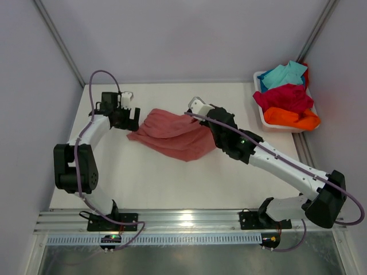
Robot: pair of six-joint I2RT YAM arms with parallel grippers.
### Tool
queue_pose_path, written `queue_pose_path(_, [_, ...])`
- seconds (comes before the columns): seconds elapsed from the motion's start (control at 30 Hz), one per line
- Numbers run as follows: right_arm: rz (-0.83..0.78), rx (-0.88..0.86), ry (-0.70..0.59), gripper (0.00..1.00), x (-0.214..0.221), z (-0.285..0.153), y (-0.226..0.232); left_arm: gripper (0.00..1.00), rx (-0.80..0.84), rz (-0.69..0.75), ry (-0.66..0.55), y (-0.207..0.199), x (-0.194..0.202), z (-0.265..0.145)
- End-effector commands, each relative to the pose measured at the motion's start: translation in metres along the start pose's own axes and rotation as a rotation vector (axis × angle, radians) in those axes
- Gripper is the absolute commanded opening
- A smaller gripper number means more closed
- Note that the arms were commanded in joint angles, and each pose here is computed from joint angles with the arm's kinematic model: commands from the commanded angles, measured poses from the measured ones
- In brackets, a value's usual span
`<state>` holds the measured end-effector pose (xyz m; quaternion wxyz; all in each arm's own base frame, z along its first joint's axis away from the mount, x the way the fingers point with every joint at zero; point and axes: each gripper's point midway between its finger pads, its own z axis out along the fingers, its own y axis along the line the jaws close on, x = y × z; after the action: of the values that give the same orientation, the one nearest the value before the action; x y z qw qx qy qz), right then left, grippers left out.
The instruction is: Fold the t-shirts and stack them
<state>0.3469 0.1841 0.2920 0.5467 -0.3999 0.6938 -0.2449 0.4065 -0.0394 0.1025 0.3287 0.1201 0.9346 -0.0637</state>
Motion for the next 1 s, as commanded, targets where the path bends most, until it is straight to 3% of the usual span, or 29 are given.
queue_pose_path(0.0, [0.032, 0.169, 0.014, 0.03, 0.011, -0.026, -0.049, 0.99, -0.036, 0.014, -0.056, 0.014, -0.028, 0.009])
queue_pose_path(0.13, [0.093, 0.243, -0.021, 0.03, 0.022, -0.05, -0.076, 0.99, 0.048, -0.002, -0.069, 0.002, -0.04, 0.025])
queue_pose_path(0.33, [0.127, 0.2, -0.081, 0.03, 0.033, -0.051, -0.063, 0.99, 0.316, -0.052, -0.049, -0.036, -0.052, 0.053])
queue_pose_path(0.6, [0.113, 0.125, -0.057, 0.03, 0.038, -0.034, -0.035, 0.99, 0.627, -0.066, 0.019, -0.089, -0.065, 0.054])
queue_pose_path(0.8, [0.097, 0.179, -0.087, 0.03, 0.004, -0.012, -0.052, 0.99, 0.631, -0.036, 0.074, -0.098, -0.045, 0.053])
queue_pose_path(0.97, [0.286, 0.248, -0.175, 0.03, -0.066, -0.004, -0.106, 0.99, 0.542, -0.017, 0.075, -0.087, -0.029, 0.054])
